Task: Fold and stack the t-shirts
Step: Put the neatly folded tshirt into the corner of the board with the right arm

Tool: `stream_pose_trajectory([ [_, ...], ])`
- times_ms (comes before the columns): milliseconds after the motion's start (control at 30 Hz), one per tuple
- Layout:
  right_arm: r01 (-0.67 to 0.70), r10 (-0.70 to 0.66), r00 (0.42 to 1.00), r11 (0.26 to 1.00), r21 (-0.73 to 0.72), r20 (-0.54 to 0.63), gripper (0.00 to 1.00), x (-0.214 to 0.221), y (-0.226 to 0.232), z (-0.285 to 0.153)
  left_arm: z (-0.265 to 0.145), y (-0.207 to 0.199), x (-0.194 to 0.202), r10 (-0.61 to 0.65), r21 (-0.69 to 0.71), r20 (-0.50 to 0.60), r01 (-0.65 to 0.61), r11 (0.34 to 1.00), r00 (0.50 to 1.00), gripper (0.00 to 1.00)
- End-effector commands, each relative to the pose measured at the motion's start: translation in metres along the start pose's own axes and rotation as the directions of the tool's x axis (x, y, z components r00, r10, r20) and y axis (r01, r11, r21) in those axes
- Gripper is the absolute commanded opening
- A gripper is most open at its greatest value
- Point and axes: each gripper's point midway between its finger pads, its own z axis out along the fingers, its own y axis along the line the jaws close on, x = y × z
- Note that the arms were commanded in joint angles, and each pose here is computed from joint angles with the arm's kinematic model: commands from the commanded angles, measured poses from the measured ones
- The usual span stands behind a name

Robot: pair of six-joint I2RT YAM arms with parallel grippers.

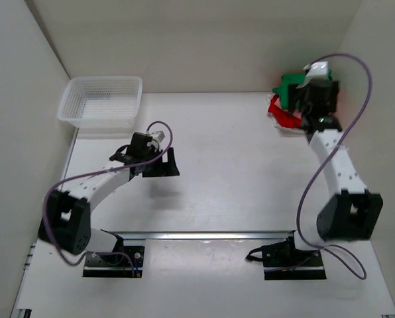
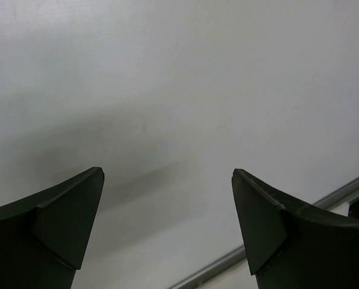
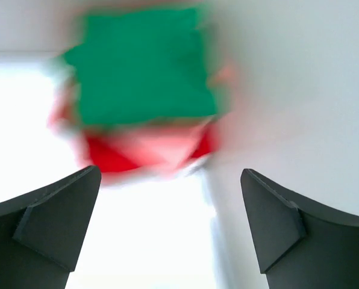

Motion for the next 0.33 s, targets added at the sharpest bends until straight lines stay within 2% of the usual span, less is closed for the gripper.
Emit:
stream_pose_trajectory([
  [0, -0.013, -0.04, 0.95, 0.986, -0.168, -0.311, 0.99, 0.122, 0.084, -0.098, -0.05, 0.01, 0.039, 0.082, -0.046, -0.009, -0.082, 0.996, 0.997, 0.99],
  [33, -0.008, -0.064, 0.946, 0.975, -0.222, -0.318, 0.99, 0.135, 0.105, -0.118, -0.056, 0.01, 0.04, 0.103, -0.054, 0.014, -0.102, 0.993, 0.995, 0.99],
  [100, -0.125, 0.013, 0.932, 0.949, -0.288, -0.362, 0.99, 0.17, 0.123, -0.163, -0.078, 0.009, 0.046, 0.13, -0.038, 0.088, -0.127, 0.991, 0.988, 0.98],
  [133, -0.141, 0.001, 0.921, 0.933, -0.331, -0.389, 0.99, 0.18, 0.128, -0.177, -0.083, 0.007, 0.051, 0.119, -0.016, 0.087, -0.118, 0.993, 0.989, 0.98],
  [233, -0.159, 0.0, 0.901, 0.931, -0.329, -0.435, 0.99, 0.215, 0.125, -0.198, -0.095, 0.01, 0.059, 0.127, -0.016, 0.111, -0.126, 0.992, 0.986, 0.99],
  [300, -0.173, 0.01, 0.889, 0.933, -0.316, -0.457, 0.99, 0.234, 0.12, -0.207, -0.095, 0.011, 0.071, 0.128, -0.027, 0.086, -0.126, 0.992, 0.988, 0.99],
])
